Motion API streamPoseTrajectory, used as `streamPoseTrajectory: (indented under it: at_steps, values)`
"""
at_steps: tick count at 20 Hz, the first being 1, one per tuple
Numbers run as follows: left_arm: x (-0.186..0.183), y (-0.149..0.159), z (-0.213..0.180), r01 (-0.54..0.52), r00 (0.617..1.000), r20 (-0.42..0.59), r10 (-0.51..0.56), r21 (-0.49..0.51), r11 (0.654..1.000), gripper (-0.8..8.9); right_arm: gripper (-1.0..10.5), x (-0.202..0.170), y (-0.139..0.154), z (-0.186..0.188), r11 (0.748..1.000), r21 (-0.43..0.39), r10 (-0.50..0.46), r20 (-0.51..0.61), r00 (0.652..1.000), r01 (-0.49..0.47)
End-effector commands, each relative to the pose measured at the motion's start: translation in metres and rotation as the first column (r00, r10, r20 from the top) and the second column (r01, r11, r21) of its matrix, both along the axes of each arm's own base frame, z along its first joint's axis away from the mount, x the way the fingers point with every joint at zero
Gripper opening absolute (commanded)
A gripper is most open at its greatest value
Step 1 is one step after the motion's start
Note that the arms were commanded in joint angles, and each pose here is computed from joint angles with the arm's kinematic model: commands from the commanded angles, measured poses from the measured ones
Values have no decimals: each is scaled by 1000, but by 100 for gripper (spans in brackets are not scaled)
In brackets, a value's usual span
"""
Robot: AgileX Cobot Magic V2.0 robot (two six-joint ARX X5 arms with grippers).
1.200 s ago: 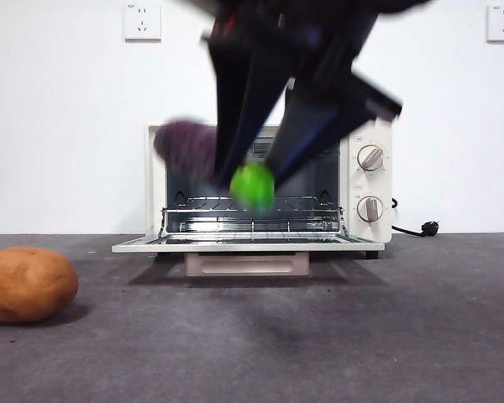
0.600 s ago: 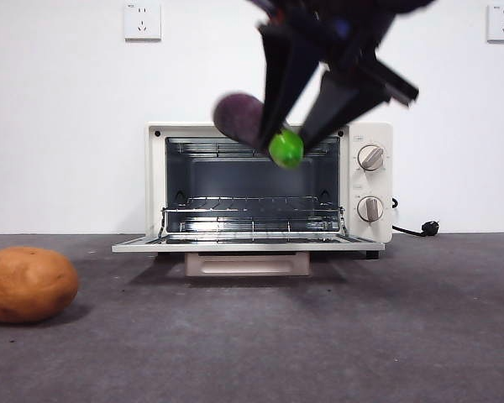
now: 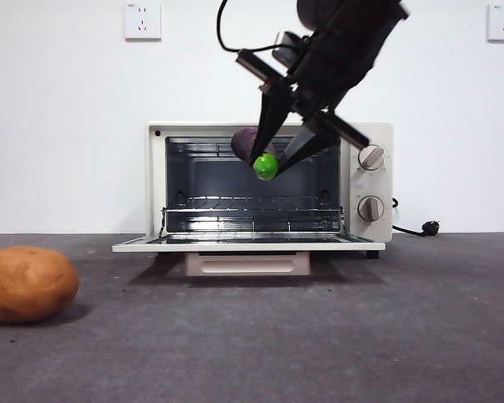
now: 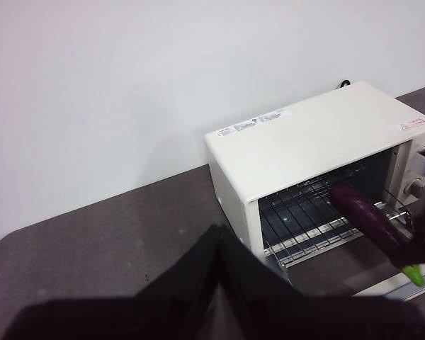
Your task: Take the eggplant from the table,put the eggplant in the oven
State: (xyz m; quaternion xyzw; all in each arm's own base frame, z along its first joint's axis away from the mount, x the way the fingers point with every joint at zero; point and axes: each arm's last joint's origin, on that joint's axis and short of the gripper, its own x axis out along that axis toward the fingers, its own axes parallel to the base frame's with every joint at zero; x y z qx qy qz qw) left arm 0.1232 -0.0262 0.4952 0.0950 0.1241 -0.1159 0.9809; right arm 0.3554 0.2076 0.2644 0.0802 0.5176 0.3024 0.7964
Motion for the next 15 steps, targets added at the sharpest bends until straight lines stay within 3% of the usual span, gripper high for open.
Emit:
streamPoseTrajectory:
  at_steps: [1, 10, 12, 15]
  values:
    - [0, 0, -1, 9, 1000, -1, -9, 12, 1000, -6, -12, 21, 6, -8, 999, 9, -31, -27, 999, 32]
    - [0, 0, -1, 9, 1000, -3, -9, 13, 1000, -6, -12, 74, 2, -26, 978, 103, -175, -47, 984, 179]
    - [0, 0, -1, 9, 1000, -4, -9, 13, 1000, -6, -12, 79, -2, -31, 972, 93, -210, -44, 977, 214]
    - [-1, 0, -1, 9, 1000, -5, -9, 14, 1000, -6, -12, 81, -6, -33, 956, 14, -292, 7, 956, 292]
